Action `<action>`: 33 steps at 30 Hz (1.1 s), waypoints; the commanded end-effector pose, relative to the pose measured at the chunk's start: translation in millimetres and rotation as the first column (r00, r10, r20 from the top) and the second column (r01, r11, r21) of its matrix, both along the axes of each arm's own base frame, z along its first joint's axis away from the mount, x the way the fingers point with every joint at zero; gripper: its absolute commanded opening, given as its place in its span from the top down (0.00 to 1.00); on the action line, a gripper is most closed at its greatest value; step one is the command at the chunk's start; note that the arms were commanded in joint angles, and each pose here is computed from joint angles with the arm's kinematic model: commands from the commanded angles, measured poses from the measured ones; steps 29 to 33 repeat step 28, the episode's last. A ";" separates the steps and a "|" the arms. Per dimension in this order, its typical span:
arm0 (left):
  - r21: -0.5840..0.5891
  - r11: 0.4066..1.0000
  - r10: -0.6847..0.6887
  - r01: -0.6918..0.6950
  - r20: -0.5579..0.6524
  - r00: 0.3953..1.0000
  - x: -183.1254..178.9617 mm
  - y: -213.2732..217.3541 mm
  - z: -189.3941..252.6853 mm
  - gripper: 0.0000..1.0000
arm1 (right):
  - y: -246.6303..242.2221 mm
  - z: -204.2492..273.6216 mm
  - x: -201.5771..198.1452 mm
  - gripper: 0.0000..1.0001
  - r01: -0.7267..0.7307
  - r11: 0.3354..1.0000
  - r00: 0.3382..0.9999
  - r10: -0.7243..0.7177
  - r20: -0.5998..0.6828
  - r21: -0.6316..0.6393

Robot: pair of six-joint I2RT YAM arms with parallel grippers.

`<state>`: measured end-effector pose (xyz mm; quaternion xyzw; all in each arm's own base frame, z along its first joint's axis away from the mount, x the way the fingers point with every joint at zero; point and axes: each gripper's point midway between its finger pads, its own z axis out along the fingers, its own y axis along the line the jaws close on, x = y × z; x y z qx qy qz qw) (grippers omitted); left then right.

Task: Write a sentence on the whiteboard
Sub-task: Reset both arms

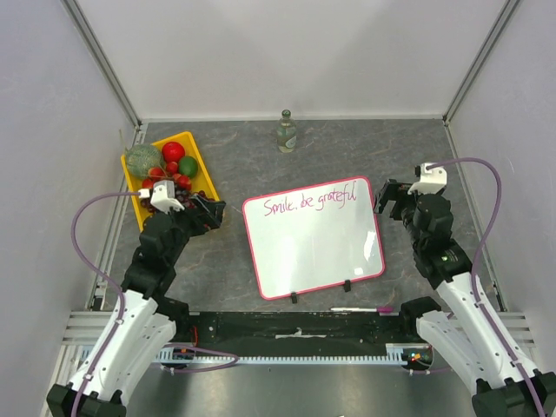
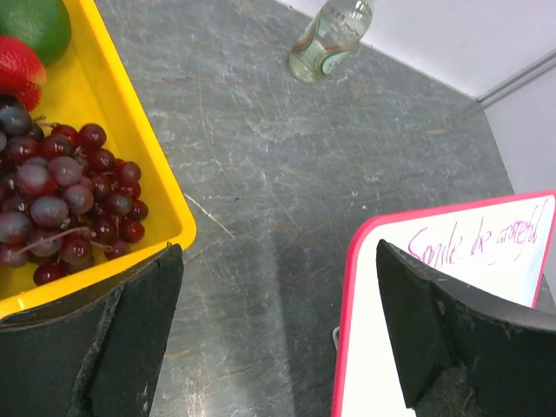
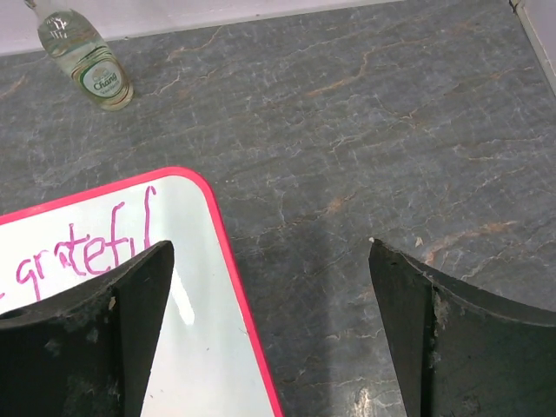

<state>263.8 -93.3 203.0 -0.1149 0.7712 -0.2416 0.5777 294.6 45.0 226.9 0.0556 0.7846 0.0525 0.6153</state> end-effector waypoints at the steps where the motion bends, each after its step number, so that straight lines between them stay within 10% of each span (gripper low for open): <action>1: 0.014 0.999 0.036 -0.036 0.048 0.998 10.8 4.7 30.2 0.04 | -5.0 8.7 9.8 0.02 0.035 0.999 0.996 -0.035 0.079 0.002; 33: 0.143 0.982 0.081 -0.125 0.283 0.956 58.8 14.5 64.4 0.02 | -30.9 -22.6 26.3 0.02 0.156 0.975 0.958 -0.110 0.265 -0.161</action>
